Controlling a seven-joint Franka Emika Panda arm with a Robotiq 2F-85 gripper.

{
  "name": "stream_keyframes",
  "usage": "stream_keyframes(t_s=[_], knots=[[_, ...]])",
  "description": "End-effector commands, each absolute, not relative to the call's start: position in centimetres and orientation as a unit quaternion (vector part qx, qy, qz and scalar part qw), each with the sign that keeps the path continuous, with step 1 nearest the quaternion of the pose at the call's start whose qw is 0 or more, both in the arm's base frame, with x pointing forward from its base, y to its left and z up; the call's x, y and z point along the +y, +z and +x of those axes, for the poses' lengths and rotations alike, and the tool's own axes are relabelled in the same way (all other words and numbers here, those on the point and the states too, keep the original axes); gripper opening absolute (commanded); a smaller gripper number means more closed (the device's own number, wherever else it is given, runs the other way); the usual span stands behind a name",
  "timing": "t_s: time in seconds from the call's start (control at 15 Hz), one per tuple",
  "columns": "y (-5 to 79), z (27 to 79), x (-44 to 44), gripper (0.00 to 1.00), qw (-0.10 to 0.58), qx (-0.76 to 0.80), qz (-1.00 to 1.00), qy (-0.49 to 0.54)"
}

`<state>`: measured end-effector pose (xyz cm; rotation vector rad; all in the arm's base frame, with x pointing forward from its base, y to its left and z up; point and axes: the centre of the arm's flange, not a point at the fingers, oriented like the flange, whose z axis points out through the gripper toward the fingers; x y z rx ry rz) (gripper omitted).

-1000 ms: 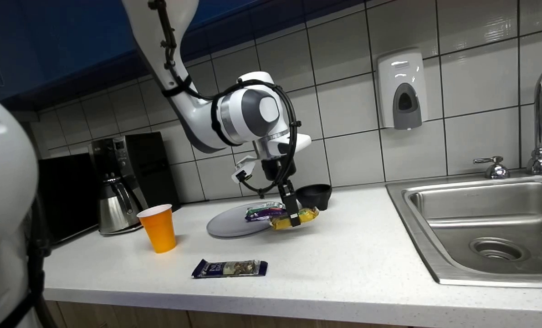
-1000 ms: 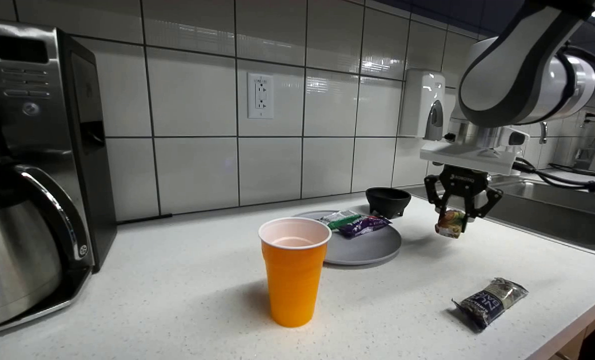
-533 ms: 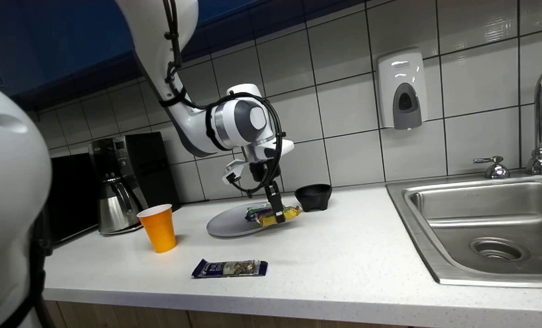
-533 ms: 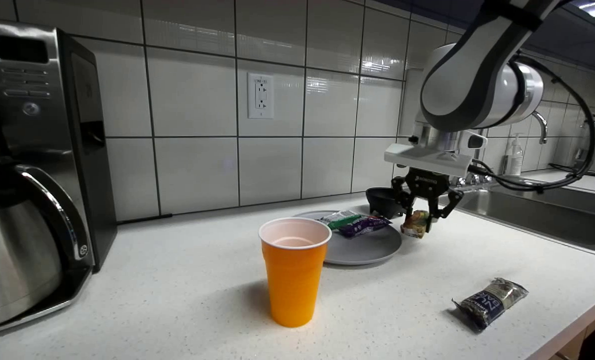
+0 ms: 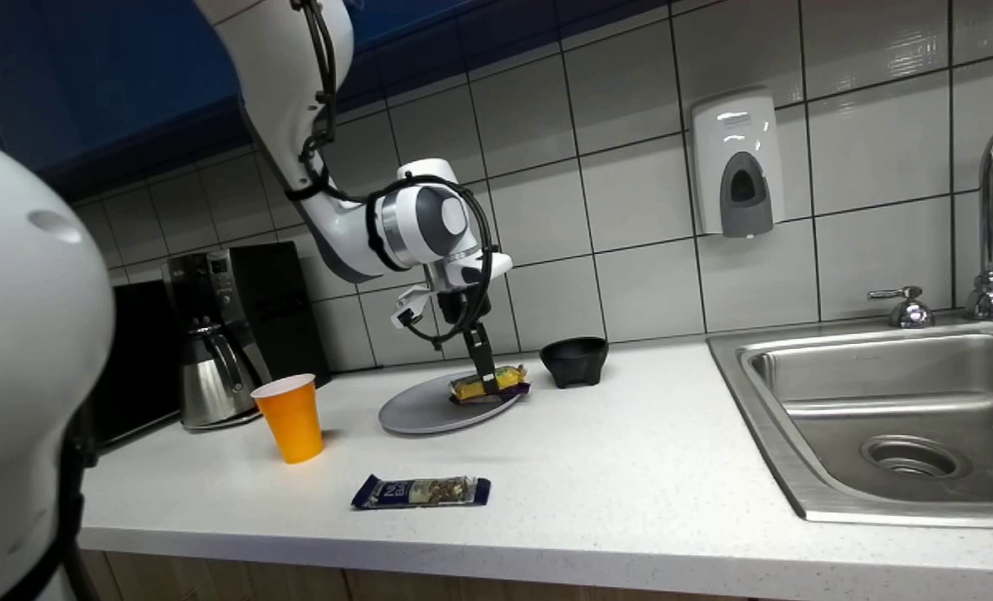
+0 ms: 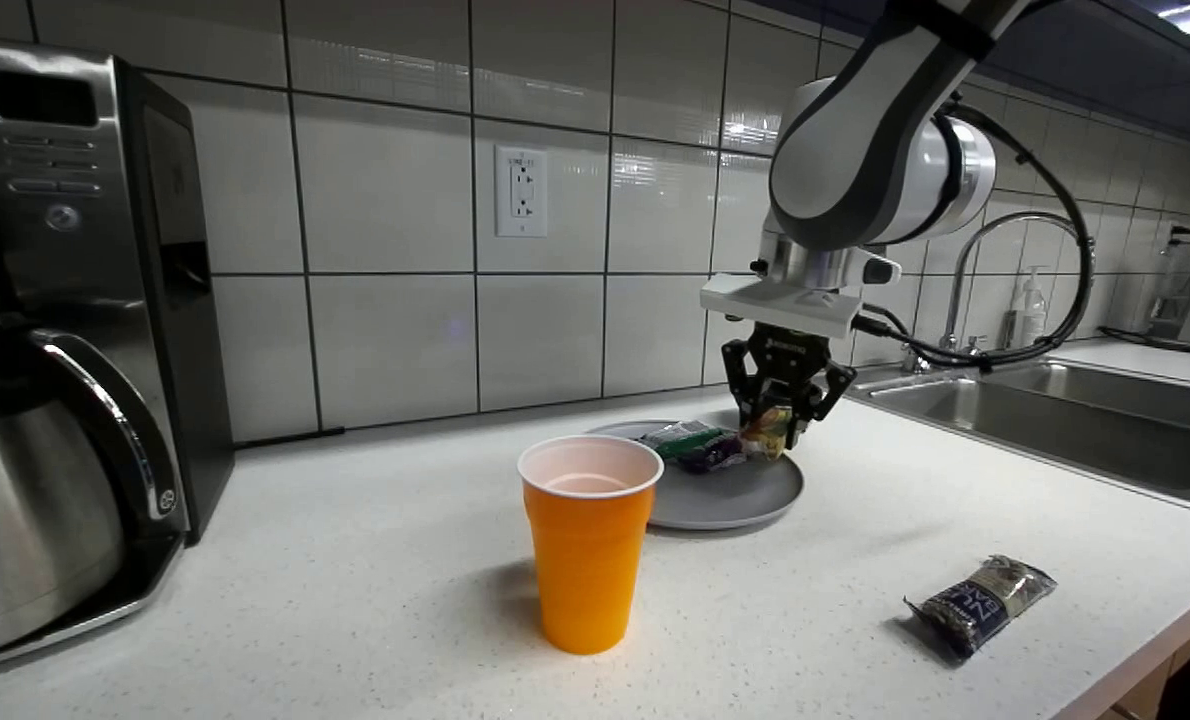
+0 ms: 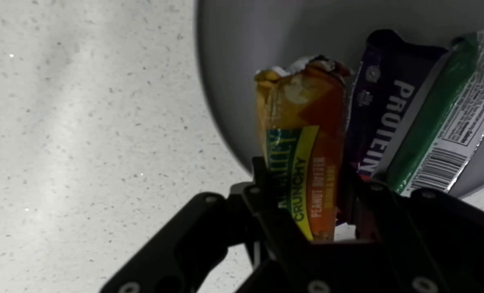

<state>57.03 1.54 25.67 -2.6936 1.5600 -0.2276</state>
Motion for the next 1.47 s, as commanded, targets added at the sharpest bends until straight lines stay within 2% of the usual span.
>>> stream_keyframes(t_s=[0.0,0.87,0.93,1.0,1.27,1.33,1.4], knots=[[25.4,59.4,3.3,0.17,0.010,0.514,-0.856,-0.056],[22.6,60.4,4.1,0.17,0.004,0.533,-0.846,-0.027],[22.6,60.3,4.2,0.67,0.002,0.533,-0.846,-0.025],[22.6,60.2,4.2,0.68,0.001,0.532,-0.847,-0.025],[23.2,59.8,4.2,0.96,0.005,0.524,-0.851,-0.024],[23.5,59.7,4.2,1.00,0.007,0.523,-0.852,-0.026],[23.8,59.6,4.1,1.00,0.009,0.521,-0.853,-0.026]])
